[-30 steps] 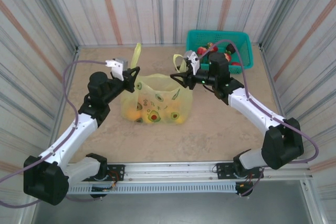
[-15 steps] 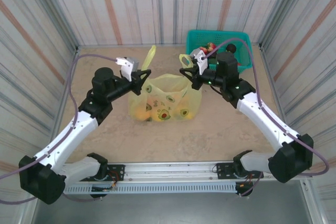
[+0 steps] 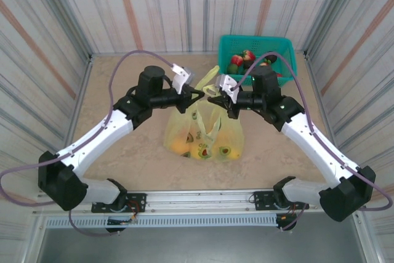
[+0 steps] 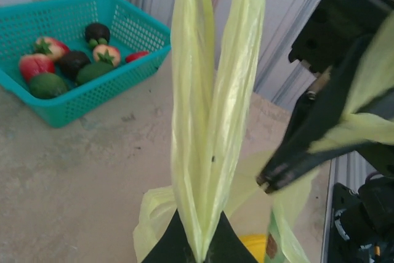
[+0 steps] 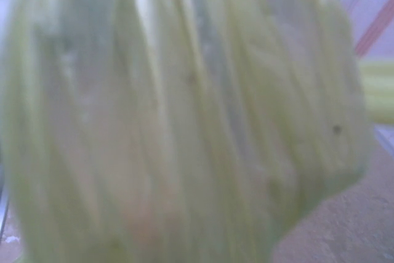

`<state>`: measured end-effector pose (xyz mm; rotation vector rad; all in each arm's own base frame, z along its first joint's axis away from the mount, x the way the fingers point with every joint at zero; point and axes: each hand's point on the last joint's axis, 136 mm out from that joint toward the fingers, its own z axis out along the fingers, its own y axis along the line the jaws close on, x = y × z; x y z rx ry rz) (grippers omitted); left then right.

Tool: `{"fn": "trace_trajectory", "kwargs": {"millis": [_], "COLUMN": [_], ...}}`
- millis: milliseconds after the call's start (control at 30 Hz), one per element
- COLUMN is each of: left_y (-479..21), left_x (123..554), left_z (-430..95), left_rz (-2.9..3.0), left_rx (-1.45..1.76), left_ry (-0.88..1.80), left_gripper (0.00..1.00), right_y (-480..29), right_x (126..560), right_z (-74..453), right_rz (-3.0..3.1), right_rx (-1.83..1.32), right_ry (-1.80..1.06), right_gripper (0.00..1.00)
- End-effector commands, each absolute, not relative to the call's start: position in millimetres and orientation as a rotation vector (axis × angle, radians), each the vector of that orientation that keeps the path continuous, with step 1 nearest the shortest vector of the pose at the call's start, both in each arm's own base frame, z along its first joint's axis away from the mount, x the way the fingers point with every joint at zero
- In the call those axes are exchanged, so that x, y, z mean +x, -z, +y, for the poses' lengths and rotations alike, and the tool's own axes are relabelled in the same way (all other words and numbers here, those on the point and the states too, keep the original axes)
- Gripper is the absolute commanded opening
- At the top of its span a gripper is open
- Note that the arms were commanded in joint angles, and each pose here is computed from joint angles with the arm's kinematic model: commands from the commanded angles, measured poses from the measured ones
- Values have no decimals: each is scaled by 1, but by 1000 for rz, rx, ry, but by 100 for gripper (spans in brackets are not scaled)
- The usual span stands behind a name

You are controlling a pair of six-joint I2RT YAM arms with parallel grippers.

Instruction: Place the fake fruits into the plastic bag and tie a complex knot

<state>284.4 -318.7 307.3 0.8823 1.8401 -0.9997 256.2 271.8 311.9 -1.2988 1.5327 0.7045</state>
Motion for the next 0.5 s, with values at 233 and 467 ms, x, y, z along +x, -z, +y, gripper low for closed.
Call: {"fn": "trace_trajectory", "kwargs": {"millis": [233, 467], "left_y": [-335, -329], "left_x": [259, 255], "left_z": [-339, -338], "left_rz": [1695, 1691], "left_rx": [1031, 1068], "left_ry": [1072, 1062], "left_gripper": [0, 0], "right_y": [-300, -305], "right_x": [264, 270], "right_z": [274, 265], "right_rz": [1566, 1586], "right_rx": [-1322, -1253], "right_ry": [-647, -674], "right_gripper": [0, 0]}}
